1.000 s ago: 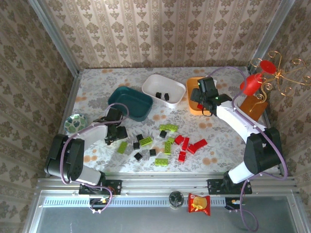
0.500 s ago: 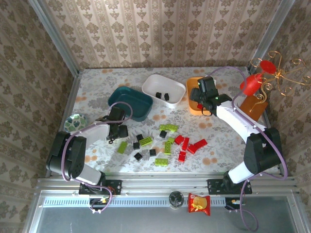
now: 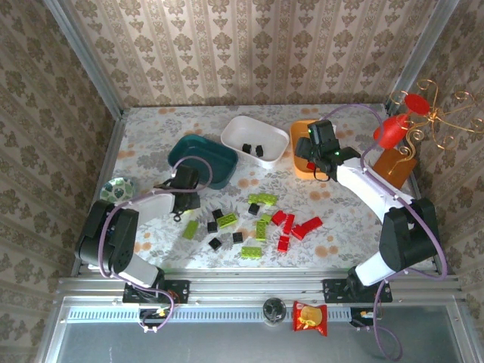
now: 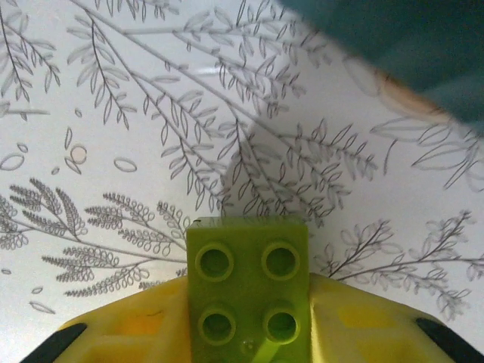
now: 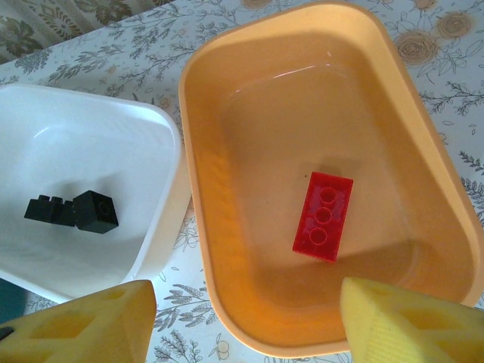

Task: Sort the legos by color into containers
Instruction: Pick up the lego from the middle-left of the table, then place the lego in the container, then pick up the lego from the center of the table, then place the lego in the container, then pick up the lego from the bottom-left of the table.

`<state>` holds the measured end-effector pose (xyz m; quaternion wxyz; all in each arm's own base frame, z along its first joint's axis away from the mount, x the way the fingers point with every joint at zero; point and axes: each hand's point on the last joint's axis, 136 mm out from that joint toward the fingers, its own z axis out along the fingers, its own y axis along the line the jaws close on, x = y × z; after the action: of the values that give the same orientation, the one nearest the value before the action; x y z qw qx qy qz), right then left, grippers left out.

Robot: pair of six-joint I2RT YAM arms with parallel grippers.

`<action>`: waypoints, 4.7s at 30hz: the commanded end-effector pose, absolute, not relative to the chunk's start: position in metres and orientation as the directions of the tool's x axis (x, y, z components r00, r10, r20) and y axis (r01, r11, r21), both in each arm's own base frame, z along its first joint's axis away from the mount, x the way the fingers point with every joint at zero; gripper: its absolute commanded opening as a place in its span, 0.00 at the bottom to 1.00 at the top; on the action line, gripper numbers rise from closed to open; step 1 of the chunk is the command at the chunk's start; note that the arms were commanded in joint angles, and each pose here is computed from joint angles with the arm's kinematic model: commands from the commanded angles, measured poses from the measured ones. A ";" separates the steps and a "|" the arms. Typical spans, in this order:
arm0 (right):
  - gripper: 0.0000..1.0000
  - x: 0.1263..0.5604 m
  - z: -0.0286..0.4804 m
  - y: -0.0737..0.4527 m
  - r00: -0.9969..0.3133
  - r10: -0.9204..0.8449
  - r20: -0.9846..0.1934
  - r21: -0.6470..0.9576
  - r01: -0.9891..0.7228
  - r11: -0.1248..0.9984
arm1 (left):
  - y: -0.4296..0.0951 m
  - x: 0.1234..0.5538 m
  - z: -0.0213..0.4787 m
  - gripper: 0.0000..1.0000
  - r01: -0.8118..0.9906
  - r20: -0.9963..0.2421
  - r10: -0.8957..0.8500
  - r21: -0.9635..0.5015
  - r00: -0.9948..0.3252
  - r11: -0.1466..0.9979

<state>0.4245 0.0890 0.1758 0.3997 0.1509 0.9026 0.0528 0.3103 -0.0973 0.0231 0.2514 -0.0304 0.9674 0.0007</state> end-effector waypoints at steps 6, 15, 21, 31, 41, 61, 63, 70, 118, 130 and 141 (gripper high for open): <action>0.67 0.424 0.180 0.093 -0.626 0.343 -0.701 0.257 0.226 0.939 | -0.107 0.320 0.119 0.31 -0.033 -0.684 -0.103 -0.114 -0.722 0.993; 0.67 0.412 0.175 0.092 -0.640 0.351 -0.683 0.258 0.238 0.936 | -0.141 0.419 0.176 0.29 0.030 -0.752 -0.077 -0.128 -0.654 0.991; 0.67 0.385 0.174 0.094 -0.666 0.330 -0.669 0.251 0.215 0.944 | -0.142 0.465 0.129 0.30 -0.004 -0.661 -0.054 -0.077 -0.749 0.997; 0.70 0.325 0.136 0.122 -0.811 0.224 -0.540 0.260 0.093 0.961 | -0.153 0.486 0.158 0.71 0.007 -0.686 -0.164 -0.240 -0.709 0.971; 0.79 0.289 0.100 0.180 -0.881 -0.071 -0.468 0.206 -0.186 0.961 | -0.186 0.404 0.228 0.91 0.199 -0.775 -0.185 -0.371 -0.604 0.907; 0.78 0.349 0.035 0.209 -0.857 -0.304 -0.417 -0.142 -0.269 0.953 | -0.142 0.294 0.155 1.00 0.117 -0.657 -0.171 -0.370 -0.734 0.922; 0.76 0.358 0.036 0.210 -0.850 -0.305 -0.430 -0.151 -0.265 0.952 | -0.140 0.293 0.155 1.00 0.114 -0.656 -0.174 -0.372 -0.734 0.921; 0.70 0.364 0.026 0.222 -0.840 -0.364 -0.401 -0.144 -0.335 0.931 | -0.135 0.290 0.153 1.00 0.105 -0.651 -0.184 -0.378 -0.736 0.920; 0.72 0.480 0.184 0.413 -0.703 -0.109 -0.702 0.357 -0.481 0.801 | -0.117 0.213 0.091 0.84 -0.023 -0.500 -0.176 -0.296 -0.848 0.955; 0.73 0.453 0.194 0.348 -0.713 0.005 -0.701 0.409 -0.396 0.822 | -0.115 0.183 0.048 0.72 0.018 -0.350 -0.011 -0.078 -0.937 0.997; 0.73 0.449 0.189 0.329 -0.721 0.036 -0.692 0.422 -0.363 0.830 | -0.107 0.203 0.040 0.65 0.019 -0.370 0.021 0.009 -0.929 1.000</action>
<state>0.4480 0.3322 0.1604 0.3373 -0.1026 0.8995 0.2580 0.1912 -0.1095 0.0349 0.1765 0.0081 0.9842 -0.0095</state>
